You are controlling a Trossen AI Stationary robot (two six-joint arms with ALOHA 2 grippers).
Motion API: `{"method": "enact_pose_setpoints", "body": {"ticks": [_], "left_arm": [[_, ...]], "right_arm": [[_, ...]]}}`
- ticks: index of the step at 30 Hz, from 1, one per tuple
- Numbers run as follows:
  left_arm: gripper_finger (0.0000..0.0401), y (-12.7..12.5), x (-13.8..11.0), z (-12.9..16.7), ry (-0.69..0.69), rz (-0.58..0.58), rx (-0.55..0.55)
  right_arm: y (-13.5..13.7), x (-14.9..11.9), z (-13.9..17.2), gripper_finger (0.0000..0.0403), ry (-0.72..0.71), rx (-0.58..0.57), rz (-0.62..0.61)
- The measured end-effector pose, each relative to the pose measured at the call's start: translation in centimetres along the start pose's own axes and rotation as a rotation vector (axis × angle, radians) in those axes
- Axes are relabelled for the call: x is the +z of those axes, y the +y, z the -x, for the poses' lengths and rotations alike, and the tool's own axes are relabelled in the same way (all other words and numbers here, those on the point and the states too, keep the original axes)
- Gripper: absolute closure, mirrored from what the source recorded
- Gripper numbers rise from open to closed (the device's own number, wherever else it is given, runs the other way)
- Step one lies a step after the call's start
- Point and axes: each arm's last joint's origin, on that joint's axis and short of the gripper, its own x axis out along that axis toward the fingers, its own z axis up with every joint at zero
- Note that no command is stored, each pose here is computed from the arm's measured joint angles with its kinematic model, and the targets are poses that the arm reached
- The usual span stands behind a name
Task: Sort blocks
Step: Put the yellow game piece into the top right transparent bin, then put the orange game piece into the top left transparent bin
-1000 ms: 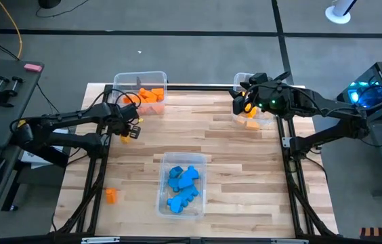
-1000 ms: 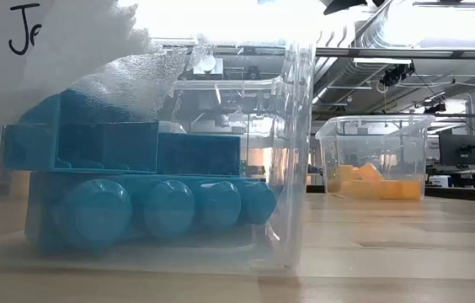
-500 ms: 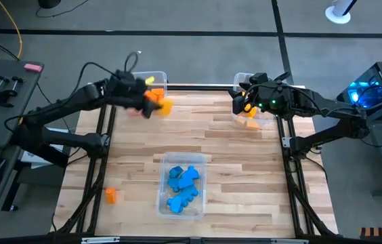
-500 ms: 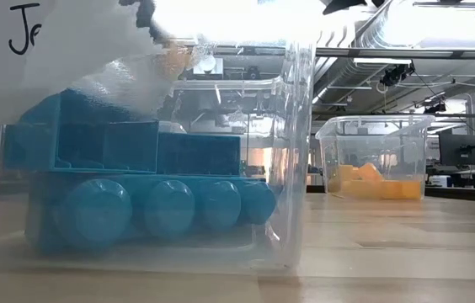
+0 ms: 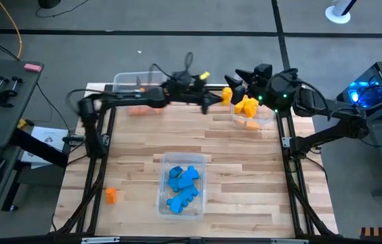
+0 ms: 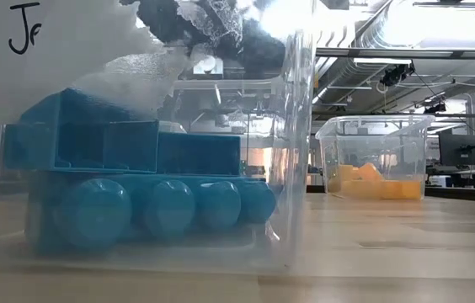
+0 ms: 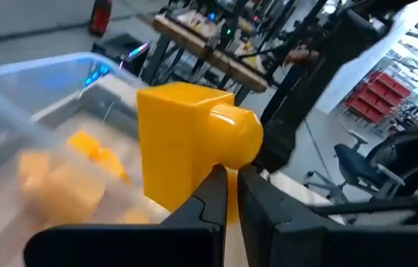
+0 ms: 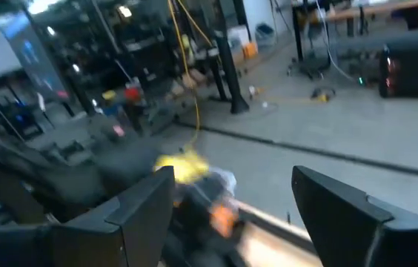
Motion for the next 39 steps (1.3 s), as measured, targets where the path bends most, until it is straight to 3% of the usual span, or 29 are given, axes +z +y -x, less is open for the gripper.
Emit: {"method": "enact_pose_setpoints", "body": {"ticks": [5,8,14,17,20,23,25,27,31,34,39], "left_arm": [[0.0386,1.6,-0.7,-5.6,-0.059,-0.018,-0.041],[0.0377,2.3,-0.9,-7.9,-0.054,0.042,-0.065],[0.0309,1.7,1.2,-9.6,-0.097,0.038,-0.16],[0.0269,1.7,3.8,-8.3,-0.103,0.049,-0.231],[0.0242,2.3,7.7,-4.9,-0.079,0.012,-0.348],[0.0233,3.0,10.8,-0.7,0.011,0.029,-0.438],[0.0233,3.0,11.3,1.8,0.103,0.056,-0.443],[0.0234,2.0,10.6,4.1,0.187,0.048,-0.402],[0.0238,-2.7,7.6,9.2,0.338,-0.061,-0.286],[0.0238,-6.4,3.3,12.5,0.452,-0.095,-0.152],[0.0239,-11.5,-5.2,18.1,0.549,-0.056,0.037]], "right_arm": [[0.2,0.5,0.0,0.0133,-0.048,0.019,-0.011],[0.2,0.6,0.0,0.0133,-0.048,0.02,-0.019],[0.2,0.6,0.0,0.0133,-0.052,0.022,-0.022],[0.3,0.6,0.0,0.0133,-0.047,0.04,-0.024],[0.4,0.6,0.0,0.0133,-0.035,0.073,-0.02],[0.5,0.5,0.0,0.0133,-0.027,0.097,-0.003],[0.5,0.5,0.0,0.0133,-0.025,0.101,0.01],[0.5,0.5,0.0,0.0133,-0.024,0.101,0.029],[0.4,0.4,0.0,0.0133,-0.011,0.097,0.074],[0.3,0.1,0.0,0.0133,0.009,0.089,0.111],[0.1,-0.3,0.0,0.0133,0.045,0.077,0.149]]}}
